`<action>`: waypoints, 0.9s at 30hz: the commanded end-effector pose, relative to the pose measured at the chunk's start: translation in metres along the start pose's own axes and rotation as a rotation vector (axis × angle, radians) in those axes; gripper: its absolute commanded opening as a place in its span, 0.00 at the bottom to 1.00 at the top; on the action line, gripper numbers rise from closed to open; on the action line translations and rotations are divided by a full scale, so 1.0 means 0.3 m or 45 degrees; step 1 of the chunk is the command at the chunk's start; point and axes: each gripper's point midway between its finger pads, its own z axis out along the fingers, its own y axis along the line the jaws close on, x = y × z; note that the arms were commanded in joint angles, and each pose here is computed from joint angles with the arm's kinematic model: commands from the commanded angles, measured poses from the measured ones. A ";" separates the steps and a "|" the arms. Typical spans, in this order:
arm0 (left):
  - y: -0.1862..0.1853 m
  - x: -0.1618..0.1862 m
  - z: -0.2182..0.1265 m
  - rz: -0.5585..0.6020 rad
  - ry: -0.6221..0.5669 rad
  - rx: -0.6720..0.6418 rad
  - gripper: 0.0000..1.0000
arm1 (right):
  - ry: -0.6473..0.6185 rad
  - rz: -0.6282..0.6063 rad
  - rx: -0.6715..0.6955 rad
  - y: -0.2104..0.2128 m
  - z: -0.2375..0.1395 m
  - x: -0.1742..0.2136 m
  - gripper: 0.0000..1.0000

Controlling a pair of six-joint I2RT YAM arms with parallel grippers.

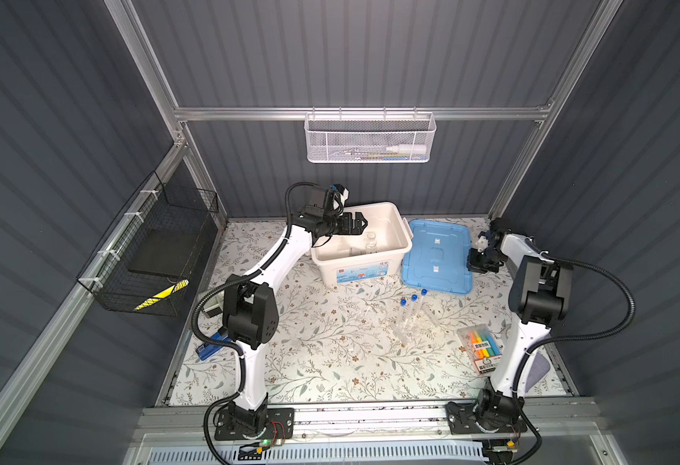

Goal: Organize the chemistry lab equipment
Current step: 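Grasp and lift the blue lid edge with the right gripper while the left rises, then raise the blue lid upright beside the box with the right gripper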

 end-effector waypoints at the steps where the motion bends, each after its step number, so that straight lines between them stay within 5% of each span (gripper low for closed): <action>1: -0.039 -0.061 -0.022 0.026 -0.060 0.056 1.00 | -0.123 0.039 -0.048 -0.002 -0.103 -0.044 0.00; 27: -0.316 -0.114 0.087 -0.092 -0.050 0.615 0.99 | -0.454 0.194 -0.215 0.047 -0.679 0.013 0.00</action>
